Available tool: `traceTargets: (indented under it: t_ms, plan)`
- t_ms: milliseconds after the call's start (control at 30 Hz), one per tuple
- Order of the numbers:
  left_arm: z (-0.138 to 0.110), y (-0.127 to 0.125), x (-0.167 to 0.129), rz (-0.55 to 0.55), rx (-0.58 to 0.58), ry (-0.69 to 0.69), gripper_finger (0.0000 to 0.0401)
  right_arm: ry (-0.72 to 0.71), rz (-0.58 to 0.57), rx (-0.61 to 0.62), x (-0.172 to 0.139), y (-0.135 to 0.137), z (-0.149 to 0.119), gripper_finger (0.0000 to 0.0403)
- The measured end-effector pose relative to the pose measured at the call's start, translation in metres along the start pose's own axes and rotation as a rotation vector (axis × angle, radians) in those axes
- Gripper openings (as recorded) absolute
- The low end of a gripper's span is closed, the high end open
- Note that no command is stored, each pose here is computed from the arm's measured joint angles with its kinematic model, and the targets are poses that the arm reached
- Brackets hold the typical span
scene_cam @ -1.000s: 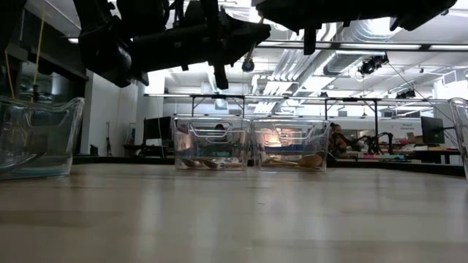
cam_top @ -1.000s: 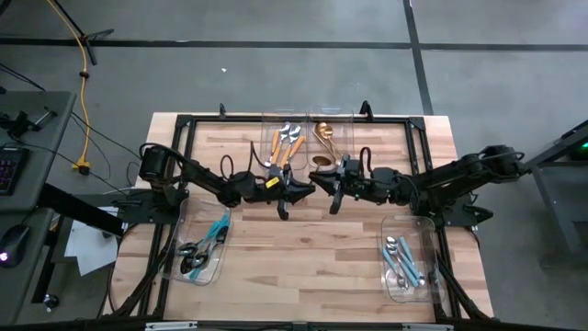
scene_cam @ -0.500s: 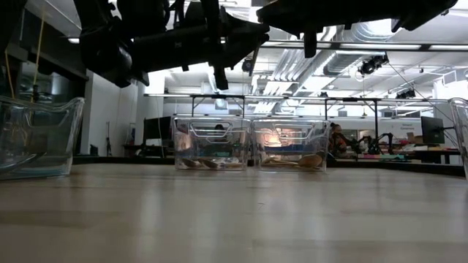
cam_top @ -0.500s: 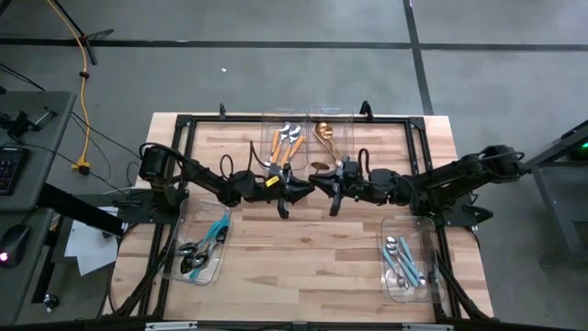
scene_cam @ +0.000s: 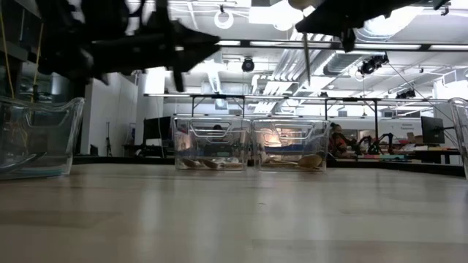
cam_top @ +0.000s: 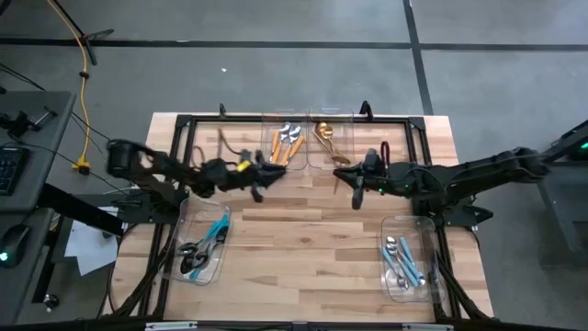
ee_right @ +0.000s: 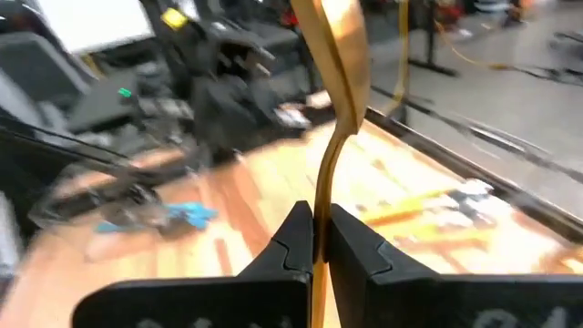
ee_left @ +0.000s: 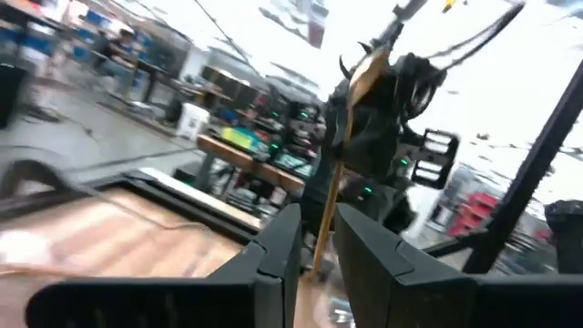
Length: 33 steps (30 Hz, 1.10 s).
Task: Sort silverware by color (type)
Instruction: Put the gold spoon into the top right transparent bin
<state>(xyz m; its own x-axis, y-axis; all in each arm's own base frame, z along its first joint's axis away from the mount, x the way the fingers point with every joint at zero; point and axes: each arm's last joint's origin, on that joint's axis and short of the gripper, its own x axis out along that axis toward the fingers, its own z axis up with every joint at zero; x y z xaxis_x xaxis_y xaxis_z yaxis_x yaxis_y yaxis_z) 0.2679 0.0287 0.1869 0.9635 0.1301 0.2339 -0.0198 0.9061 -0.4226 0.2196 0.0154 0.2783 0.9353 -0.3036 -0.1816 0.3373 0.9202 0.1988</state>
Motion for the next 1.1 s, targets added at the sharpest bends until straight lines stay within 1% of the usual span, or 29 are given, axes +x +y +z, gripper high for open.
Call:
traceTargets:
  t_ms: [133, 200, 300, 400, 533, 733, 833, 900, 967, 1033, 1100]
  plan:
    - [0.014, 0.003, -0.038, 0.035, 0.014, -0.037, 0.0062, 0.053, -0.063, -0.009, -0.013, -0.008, -0.001, 0.0002]
    - [0.018, 0.002, -0.052, 0.021, 0.015, -0.044, 0.0062, 0.058, -0.075, -0.014, -0.017, -0.01, 0.0, 0.0002]
    - [0.017, 0.001, -0.067, -0.003, 0.016, -0.016, 0.0062, 0.046, -0.083, -0.017, -0.02, -0.011, 0.002, 0.0002]
    - [0.016, 0.001, -0.07, 0.006, 0.015, 0.035, 0.0063, 0.04, -0.081, -0.029, -0.021, -0.011, 0.003, 0.0002]
    - [0.014, 0.002, -0.07, 0.02, 0.015, 0.065, 0.0063, 0.04, -0.081, -0.032, -0.021, -0.011, 0.003, 0.0002]
    - [0.016, 0.001, -0.069, 0.011, 0.008, 0.05, 0.0063, 0.039, -0.083, -0.01, -0.019, -0.01, 0.002, 0.0002]
    - [0.018, 0.0, -0.069, 0.002, 0.006, 0.032, 0.0063, 0.004, -0.11, -0.004, -0.013, -0.011, 0.004, 0.0002]
    - [0.018, 0.0, -0.069, 0.002, 0.006, 0.033, 0.0063, -0.014, -0.146, -0.006, -0.006, -0.013, 0.011, 0.0002]
    - [0.018, 0.0, -0.069, 0.002, 0.006, 0.032, 0.0063, -0.004, -0.189, -0.017, 0.003, -0.018, 0.025, 0.0002]
    - [0.018, 0.0, -0.069, 0.002, 0.006, 0.032, 0.0063, 0.029, -0.225, -0.035, 0.014, -0.025, 0.044, 0.0002]
    - [0.018, 0.0, -0.069, 0.001, 0.006, 0.031, 0.0063, 0.087, -0.292, -0.071, 0.025, -0.034, 0.062, 0.0002]
